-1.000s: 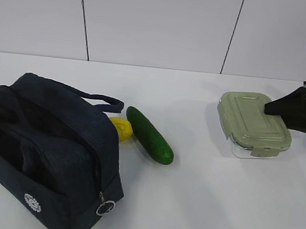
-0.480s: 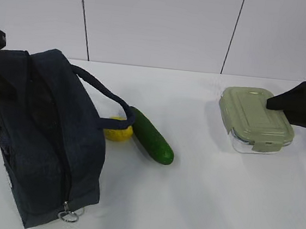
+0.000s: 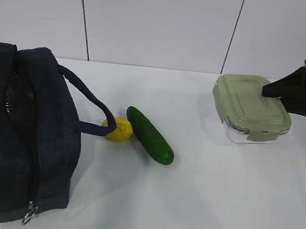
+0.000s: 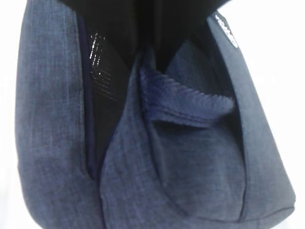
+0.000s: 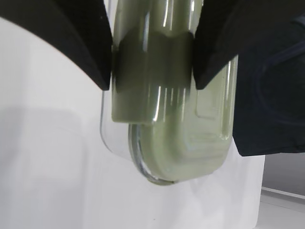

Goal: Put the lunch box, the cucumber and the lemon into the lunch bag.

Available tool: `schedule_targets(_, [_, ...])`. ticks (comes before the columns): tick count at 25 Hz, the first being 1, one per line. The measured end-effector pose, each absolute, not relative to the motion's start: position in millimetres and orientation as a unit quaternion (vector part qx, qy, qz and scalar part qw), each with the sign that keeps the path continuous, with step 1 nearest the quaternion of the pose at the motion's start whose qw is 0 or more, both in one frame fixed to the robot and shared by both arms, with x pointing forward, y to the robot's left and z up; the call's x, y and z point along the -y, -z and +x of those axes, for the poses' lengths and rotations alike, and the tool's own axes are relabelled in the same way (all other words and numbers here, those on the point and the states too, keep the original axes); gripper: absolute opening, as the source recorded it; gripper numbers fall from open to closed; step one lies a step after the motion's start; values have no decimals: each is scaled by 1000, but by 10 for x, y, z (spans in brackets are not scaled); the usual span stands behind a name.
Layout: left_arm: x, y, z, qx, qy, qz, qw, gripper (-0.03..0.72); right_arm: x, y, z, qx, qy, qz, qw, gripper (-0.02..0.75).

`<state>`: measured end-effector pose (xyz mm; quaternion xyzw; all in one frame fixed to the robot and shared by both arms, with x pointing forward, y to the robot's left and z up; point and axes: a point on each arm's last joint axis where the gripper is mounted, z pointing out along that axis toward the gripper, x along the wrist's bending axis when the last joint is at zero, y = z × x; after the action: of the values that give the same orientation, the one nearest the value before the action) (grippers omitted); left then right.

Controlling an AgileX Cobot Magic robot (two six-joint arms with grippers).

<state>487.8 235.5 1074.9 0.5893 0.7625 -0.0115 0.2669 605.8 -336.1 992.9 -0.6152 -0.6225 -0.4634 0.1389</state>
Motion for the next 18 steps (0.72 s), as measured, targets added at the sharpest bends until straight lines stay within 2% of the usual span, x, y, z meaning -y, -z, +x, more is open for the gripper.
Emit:
schedule_targets(9, [-2341, -10613, 5011, -773, 25, 590, 232, -6, 3141, -10217, 5956, 633, 460, -606, 141, 393])
schedule_targets(18, [-2345, -10680, 5037, -772, 22, 593, 227, -6, 2686, -10474, 5834, 661, 460, -570, 165, 393])
